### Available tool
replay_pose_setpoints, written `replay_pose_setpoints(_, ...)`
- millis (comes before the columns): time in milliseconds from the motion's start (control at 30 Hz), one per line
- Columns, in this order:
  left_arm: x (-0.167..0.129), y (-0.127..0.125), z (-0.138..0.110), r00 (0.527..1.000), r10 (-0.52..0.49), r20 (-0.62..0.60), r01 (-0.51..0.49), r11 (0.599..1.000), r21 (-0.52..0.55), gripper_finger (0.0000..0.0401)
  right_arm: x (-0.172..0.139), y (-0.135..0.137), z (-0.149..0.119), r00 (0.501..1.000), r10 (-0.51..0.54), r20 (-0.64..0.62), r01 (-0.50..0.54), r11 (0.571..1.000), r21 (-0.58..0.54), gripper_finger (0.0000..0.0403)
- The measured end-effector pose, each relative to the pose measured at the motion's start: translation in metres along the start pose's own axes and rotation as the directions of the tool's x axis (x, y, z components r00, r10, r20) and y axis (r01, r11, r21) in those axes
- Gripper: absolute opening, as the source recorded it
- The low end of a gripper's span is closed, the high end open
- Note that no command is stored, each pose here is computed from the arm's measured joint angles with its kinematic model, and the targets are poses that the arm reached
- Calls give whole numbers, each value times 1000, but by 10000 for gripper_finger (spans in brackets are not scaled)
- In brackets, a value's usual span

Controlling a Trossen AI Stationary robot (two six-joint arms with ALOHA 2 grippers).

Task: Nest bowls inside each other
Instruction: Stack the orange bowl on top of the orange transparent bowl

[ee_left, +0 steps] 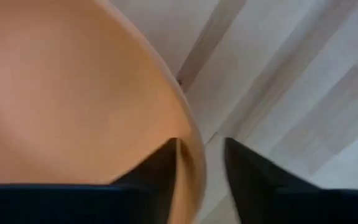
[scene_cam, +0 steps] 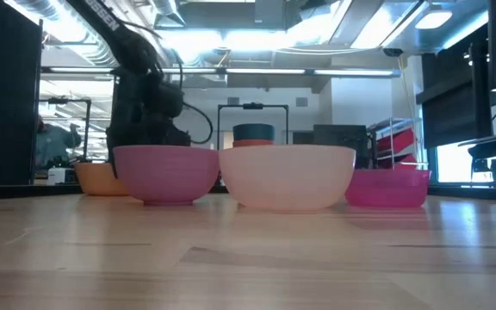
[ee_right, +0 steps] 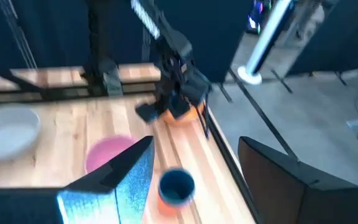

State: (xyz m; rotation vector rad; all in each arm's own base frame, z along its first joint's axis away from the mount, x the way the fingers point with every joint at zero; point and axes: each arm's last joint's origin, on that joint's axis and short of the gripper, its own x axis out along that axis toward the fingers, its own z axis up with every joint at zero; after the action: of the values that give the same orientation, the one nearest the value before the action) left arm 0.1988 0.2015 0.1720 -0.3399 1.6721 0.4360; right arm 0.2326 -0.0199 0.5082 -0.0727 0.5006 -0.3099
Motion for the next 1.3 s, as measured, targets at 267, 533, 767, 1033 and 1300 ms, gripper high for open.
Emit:
replay_pose_setpoints(267,-20,-6,-6,998,49,33,-50,998,42,1,-25,-11,-32,954,-179,-239,206,974,92,218)
replay_pose_setpoints(533,-117,-86,-24,979,70,193,-89,992,92,0,-81,-27,-73,940,-225,-255,276,943,187,218)
replay_pose_setpoints(767,-185,-161,-54,931,2,366,-52,990,128,0,-110,-34,-117,947,-206,-247,271,925,267,218)
replay_pose_setpoints(1033,-199,-270,-23,909,-54,413,-50,971,236,0,-103,-29,-160,956,-140,-257,213,935,283,218)
replay_pose_setpoints(1300,-191,-328,18,896,-74,439,-72,949,306,0,-94,-26,-173,956,-106,-274,185,941,284,218)
